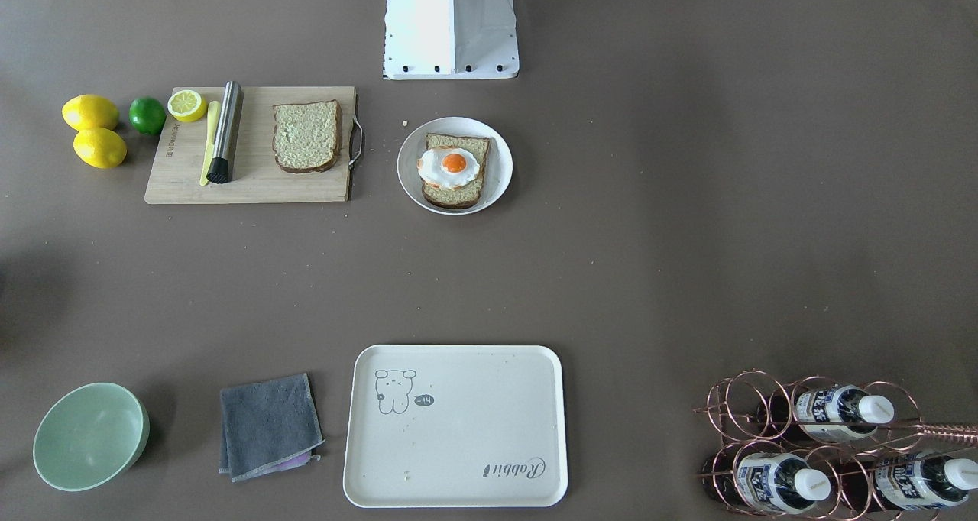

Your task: Make sandwich and place on tray

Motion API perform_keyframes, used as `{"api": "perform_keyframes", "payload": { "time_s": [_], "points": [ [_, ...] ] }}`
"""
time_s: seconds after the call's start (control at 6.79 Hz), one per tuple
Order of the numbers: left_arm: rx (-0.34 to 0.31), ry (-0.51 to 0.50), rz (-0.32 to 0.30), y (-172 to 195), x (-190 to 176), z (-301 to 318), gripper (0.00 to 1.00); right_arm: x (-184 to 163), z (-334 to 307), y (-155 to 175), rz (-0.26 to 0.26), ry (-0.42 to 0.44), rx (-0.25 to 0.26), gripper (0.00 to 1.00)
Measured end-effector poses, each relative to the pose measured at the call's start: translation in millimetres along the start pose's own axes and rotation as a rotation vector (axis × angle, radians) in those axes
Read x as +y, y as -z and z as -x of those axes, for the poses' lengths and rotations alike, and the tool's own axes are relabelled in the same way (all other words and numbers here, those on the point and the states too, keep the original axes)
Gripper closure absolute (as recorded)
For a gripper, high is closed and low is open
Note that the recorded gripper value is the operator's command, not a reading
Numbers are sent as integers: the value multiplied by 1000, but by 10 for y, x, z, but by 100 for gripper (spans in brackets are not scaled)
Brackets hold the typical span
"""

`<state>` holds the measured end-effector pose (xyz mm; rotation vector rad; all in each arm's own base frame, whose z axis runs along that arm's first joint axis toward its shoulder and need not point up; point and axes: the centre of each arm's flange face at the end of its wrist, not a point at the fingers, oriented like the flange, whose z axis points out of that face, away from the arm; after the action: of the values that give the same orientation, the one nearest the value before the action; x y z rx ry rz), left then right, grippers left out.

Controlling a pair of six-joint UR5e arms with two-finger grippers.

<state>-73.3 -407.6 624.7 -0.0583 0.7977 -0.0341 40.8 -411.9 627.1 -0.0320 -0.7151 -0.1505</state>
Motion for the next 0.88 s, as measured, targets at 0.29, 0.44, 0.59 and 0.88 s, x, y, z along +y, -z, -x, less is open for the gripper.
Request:
{"api": "perform_keyframes", "payload": {
  "time_s": [0.29, 0.44, 0.59, 0.88],
  "points": [
    [2, -4, -3, 20, 5, -35, 2, -53, 87, 21, -14, 23, -9, 0],
    [2, -9, -7, 38, 4, -56, 2, -102, 188, 31, -30, 53, -30, 0],
    [2, -12, -9, 54, 8, -75, 2, -145, 311, 43, -54, 97, -60, 0],
    [3, -17, -10, 58, 20, -94, 2, -249, 681, -18, -95, 219, -112, 0]
  ]
}}
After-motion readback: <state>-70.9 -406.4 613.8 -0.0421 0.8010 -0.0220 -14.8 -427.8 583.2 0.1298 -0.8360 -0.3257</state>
